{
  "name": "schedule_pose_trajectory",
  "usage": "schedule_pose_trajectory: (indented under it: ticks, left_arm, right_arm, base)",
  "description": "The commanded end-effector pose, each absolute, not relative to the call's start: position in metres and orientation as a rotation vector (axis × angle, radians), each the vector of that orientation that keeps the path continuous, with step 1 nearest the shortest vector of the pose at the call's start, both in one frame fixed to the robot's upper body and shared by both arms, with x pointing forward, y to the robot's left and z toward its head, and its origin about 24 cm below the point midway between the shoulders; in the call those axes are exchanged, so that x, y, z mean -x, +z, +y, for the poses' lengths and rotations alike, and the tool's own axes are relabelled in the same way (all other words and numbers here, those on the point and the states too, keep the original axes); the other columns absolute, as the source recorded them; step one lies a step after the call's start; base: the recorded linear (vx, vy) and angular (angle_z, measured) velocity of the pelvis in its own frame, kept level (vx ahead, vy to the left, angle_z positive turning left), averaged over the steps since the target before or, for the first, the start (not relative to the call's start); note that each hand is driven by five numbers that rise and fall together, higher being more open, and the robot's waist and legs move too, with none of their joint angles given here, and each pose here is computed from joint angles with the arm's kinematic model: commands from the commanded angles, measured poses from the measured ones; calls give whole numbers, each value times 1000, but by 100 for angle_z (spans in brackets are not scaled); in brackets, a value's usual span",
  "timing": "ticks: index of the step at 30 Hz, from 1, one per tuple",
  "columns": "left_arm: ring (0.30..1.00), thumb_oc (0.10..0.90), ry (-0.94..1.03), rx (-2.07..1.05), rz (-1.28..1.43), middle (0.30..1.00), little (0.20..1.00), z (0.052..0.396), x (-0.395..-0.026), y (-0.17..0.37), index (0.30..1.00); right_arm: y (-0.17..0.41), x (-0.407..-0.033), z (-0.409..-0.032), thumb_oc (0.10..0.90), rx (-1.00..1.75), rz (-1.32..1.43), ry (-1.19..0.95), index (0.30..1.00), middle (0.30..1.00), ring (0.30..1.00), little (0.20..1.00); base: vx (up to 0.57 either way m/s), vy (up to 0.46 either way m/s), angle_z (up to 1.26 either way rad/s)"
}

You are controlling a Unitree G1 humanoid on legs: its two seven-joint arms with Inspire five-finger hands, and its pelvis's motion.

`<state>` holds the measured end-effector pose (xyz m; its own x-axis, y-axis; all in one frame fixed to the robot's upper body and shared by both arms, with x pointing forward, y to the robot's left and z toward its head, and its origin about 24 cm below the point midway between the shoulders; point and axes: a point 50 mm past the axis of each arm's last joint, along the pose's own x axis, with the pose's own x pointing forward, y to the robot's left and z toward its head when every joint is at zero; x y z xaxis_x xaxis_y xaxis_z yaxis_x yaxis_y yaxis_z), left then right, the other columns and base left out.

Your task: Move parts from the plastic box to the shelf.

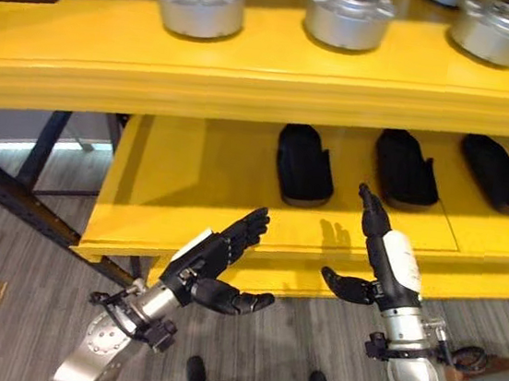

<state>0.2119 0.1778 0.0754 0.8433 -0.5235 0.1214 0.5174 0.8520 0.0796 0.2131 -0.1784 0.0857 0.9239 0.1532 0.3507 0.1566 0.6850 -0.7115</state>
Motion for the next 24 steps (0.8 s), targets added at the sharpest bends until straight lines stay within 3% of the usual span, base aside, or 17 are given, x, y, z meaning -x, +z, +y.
schedule_pose_trajectory:
  ticks: [1, 13, 24]
  left_arm:
    - [1000, 900, -539, -11, -457, 1000, 1000, 173, -215, 125, 1000]
    - [1000, 900, -647, 73, -431, 1000, 1000, 160, -216, 124, 1000]
    - [1000, 900, -632, 116, -465, 1000, 1000, 152, -222, 127, 1000]
  right_arm:
    - [129, -227, -170, 900, 794, -702, -33, 1000, 1000, 1000, 1000]
    - [134, -240, -186, 900, 859, -630, -121, 1000, 1000, 1000, 1000]
    - [127, -226, -232, 900, 961, -590, -342, 1000, 1000, 1000, 1000]
  base:
    - [-156, -221, -87]
    - [-37, -215, -43]
    - [-50, -258, -39]
